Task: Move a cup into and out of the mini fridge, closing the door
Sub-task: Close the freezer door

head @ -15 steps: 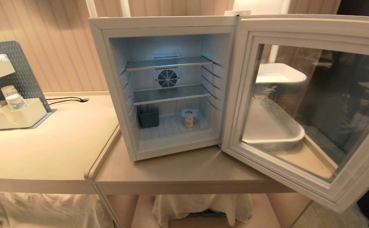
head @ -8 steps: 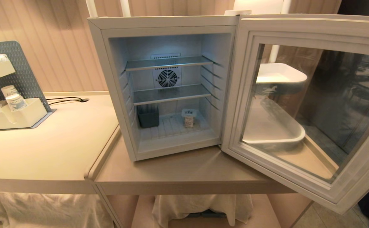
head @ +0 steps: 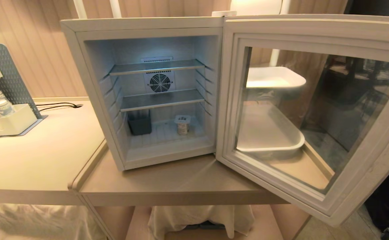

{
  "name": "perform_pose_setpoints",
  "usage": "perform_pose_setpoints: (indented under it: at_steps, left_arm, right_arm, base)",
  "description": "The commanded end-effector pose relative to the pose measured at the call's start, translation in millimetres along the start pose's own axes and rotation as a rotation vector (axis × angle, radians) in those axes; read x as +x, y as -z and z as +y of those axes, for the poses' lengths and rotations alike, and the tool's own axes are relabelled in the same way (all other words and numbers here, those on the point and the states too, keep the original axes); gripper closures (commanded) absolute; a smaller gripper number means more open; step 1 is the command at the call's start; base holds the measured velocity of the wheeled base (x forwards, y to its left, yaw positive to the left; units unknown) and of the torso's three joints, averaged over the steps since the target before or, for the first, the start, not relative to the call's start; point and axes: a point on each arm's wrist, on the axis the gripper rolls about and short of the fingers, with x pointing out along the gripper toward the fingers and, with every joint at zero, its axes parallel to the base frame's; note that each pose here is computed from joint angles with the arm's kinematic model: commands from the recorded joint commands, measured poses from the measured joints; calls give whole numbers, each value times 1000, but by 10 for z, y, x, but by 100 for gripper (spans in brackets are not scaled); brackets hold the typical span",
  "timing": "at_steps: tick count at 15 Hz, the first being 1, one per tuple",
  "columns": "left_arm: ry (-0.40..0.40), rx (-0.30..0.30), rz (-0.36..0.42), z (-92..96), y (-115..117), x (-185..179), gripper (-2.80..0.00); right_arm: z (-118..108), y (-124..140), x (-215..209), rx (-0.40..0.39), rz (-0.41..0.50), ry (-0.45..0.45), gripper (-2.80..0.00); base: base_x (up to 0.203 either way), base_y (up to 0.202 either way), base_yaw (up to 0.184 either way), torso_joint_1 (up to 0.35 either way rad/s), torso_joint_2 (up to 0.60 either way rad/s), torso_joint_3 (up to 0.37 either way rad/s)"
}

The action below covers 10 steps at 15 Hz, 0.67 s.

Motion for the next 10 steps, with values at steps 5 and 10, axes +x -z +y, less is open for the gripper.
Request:
perform_pose_setpoints:
  at_steps: [5, 10]
  left_arm:
    - [0, -1, 1, 0, 0, 1, 0]
    - [0, -1, 1, 0, 0, 1, 0]
  right_arm:
    - [-2, -38, -9, 10, -27, 4, 0]
    - [-73, -1107, -206, 74, -164, 52, 0]
  base:
    - [0, -115, -1, 2, 2, 2]
    - [0, 0, 0, 0, 0, 0]
